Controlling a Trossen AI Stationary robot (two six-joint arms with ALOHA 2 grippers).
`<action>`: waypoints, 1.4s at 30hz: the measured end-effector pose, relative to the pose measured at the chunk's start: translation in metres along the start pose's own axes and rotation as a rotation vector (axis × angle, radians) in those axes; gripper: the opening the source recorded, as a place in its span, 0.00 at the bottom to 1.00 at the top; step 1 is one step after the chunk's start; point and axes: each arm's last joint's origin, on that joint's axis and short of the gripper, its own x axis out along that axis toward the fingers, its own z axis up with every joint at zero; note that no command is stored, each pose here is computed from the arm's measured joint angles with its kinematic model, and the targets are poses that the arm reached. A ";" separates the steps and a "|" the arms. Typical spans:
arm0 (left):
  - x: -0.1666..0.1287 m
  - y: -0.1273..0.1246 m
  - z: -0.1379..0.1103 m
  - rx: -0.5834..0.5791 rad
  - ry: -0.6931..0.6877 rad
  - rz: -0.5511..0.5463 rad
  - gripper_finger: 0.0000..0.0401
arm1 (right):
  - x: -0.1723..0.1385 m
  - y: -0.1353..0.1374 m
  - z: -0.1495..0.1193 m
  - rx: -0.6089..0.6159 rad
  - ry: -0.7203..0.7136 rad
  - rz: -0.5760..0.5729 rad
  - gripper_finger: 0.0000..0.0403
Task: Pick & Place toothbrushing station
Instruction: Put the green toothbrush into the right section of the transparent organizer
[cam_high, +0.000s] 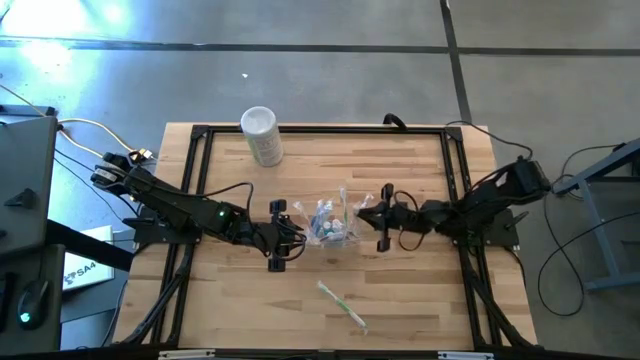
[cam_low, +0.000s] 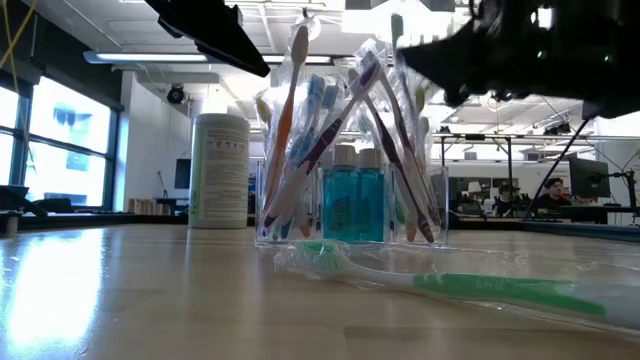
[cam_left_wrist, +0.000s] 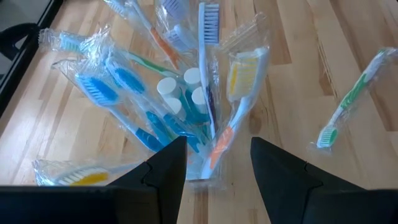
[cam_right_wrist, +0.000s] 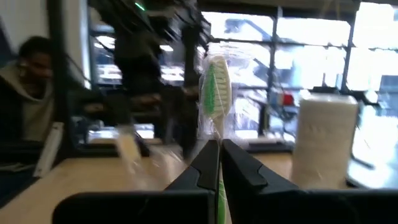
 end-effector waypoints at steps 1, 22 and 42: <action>0.000 0.000 0.000 0.000 0.000 0.000 0.43 | 0.001 -0.001 -0.004 0.012 0.017 -0.020 0.01; 0.000 0.000 0.000 -0.002 0.004 -0.018 0.43 | -0.012 0.026 -0.040 0.148 0.206 -0.231 0.01; 0.000 -0.001 -0.002 -0.003 0.027 -0.041 0.43 | -0.017 0.031 -0.046 0.092 0.276 -0.239 0.23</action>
